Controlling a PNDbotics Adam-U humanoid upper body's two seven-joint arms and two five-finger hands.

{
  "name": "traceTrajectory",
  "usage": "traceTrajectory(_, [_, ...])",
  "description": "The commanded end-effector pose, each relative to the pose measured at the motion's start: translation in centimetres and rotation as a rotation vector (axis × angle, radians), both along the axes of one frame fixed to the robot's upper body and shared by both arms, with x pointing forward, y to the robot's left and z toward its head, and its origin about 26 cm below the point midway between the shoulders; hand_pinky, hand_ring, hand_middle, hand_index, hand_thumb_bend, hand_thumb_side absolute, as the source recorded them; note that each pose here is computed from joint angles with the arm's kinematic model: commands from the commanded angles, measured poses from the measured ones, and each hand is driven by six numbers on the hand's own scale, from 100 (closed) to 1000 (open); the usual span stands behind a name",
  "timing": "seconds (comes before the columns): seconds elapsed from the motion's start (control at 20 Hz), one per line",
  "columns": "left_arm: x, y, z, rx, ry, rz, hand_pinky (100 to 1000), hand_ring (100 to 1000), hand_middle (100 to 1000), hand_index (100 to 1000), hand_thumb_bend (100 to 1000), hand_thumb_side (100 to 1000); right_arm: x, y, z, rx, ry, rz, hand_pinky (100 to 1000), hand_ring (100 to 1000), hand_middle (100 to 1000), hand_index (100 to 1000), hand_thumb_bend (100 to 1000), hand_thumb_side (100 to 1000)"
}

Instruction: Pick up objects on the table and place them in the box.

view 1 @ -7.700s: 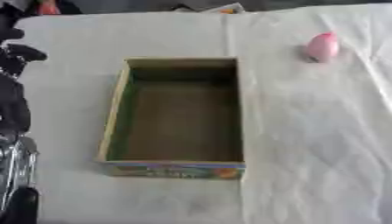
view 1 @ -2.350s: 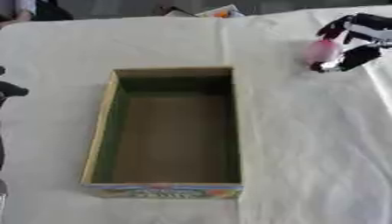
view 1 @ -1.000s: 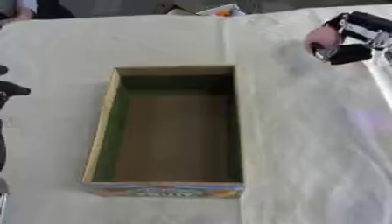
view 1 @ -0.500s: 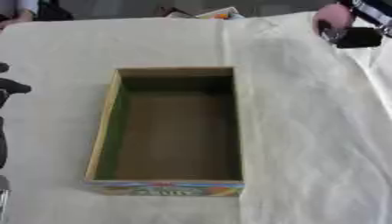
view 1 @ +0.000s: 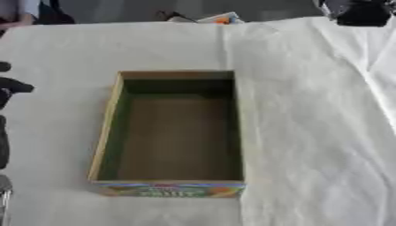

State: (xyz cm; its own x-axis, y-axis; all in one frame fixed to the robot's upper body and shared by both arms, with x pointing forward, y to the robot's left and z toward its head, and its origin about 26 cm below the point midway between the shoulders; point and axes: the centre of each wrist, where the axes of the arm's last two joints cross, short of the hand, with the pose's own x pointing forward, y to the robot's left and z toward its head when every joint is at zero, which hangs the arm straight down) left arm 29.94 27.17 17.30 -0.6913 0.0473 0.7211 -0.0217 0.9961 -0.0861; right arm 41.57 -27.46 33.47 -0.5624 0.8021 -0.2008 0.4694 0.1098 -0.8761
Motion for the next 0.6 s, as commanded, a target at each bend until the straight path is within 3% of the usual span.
traceTrajectory(0.05, [-0.1,0.0,0.4,0.009,-0.012,-0.011,558,479,573,721,100,922,-2.4,3.3,1.9,-0.043,-0.059,0.106,495,630,537,564,100,718])
traceTrajectory(0.3, [-0.2,-0.1,0.3,0.005,-0.009,-0.017,557,480,573,720,100,921,-5.0,9.1,2.0,-0.049,-0.045,0.269,498,627,529,571,100,694])
traceTrajectory(0.6, [-0.2,0.1,0.2,0.000,-0.006,-0.008,556,480,573,720,100,919,-6.7,13.2,0.8,-0.060,0.026,0.366,505,632,523,570,100,683])
